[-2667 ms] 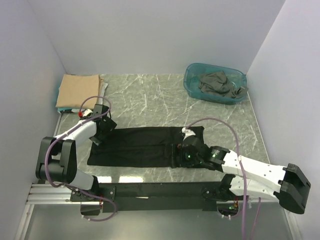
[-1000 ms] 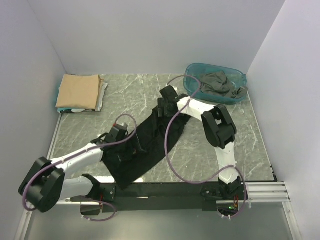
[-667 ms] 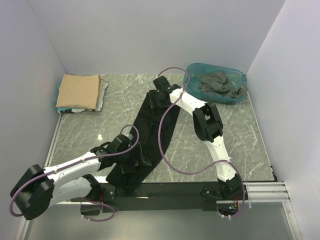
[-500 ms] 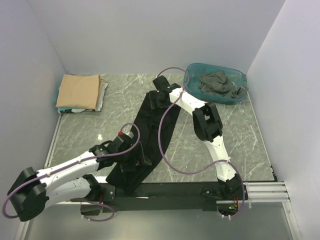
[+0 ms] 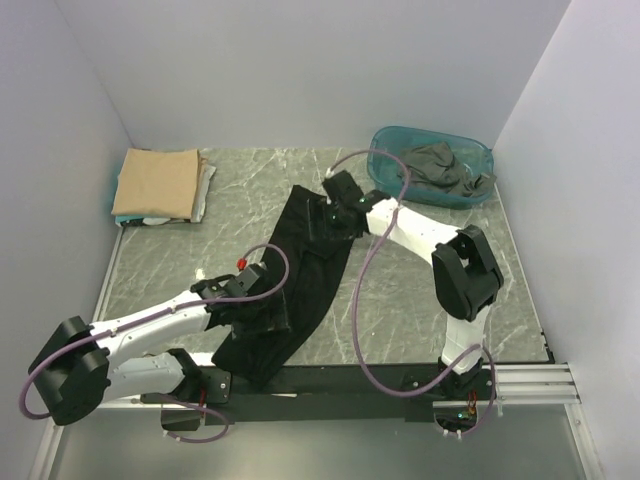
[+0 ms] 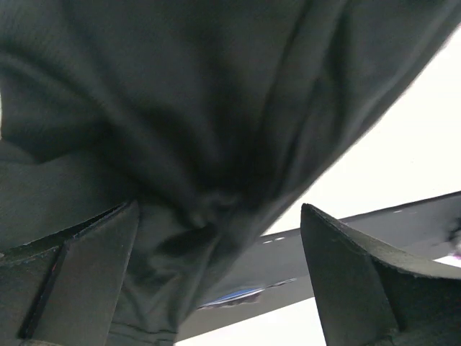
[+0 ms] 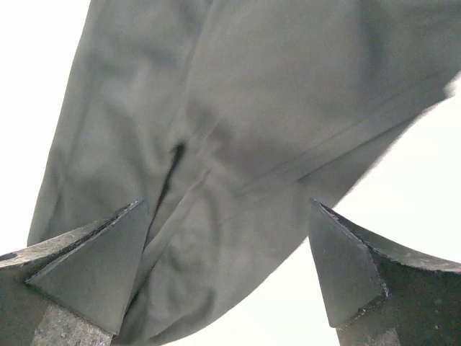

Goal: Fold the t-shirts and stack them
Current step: Fold the tshirt

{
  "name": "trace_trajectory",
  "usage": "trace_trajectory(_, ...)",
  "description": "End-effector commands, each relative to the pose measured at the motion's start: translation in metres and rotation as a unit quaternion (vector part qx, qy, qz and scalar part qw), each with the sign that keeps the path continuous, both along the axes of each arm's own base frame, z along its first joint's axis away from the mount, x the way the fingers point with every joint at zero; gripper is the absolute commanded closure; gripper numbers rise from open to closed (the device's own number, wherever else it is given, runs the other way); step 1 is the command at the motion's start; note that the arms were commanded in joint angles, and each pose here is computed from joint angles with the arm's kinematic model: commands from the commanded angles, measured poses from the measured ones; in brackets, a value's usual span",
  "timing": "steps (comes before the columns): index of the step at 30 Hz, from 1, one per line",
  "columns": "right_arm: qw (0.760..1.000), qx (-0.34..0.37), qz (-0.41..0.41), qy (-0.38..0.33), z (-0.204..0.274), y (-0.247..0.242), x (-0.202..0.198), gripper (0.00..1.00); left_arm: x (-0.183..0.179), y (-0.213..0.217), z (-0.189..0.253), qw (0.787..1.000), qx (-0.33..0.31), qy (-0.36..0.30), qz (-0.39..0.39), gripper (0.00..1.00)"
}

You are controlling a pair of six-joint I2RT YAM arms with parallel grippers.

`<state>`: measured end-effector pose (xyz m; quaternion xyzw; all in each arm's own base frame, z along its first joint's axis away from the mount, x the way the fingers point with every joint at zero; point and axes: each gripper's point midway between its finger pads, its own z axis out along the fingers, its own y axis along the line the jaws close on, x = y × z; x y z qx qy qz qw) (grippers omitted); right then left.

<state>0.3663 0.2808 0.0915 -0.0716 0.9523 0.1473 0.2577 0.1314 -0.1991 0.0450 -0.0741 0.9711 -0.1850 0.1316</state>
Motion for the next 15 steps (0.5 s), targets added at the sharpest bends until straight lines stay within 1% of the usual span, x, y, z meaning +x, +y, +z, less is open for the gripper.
trace_trajectory(1, 0.999, 0.042, 0.018, 0.014, -0.008, 0.023, -0.03, 0.04, -0.011, 0.0, -0.003, 0.999, -0.003, 0.011, -0.034, 0.01)
trace_trajectory(4, 0.998, 0.042, 0.028, 0.034, -0.023, 0.026, -0.046, 0.03, -0.015, -0.002, -0.006, 0.999, -0.006, 0.017, -0.05, 0.0)
trace_trajectory(6, 0.998, 0.036, 0.032, 0.049, -0.036, 0.027, -0.049, 0.03, -0.015, -0.006, -0.01, 0.998, -0.008, 0.024, -0.057, 0.01)
trace_trajectory(11, 0.997, 0.014, 0.041, 0.062, -0.053, 0.025, -0.042, 0.03, -0.016, -0.012, -0.019, 0.997, -0.013, 0.036, -0.069, 0.01)
trace_trajectory(15, 0.997, -0.004, 0.022, 0.078, -0.067, 0.012, -0.027, 0.03, -0.016, -0.028, -0.02, 0.994, -0.042, 0.044, -0.09, 0.01)
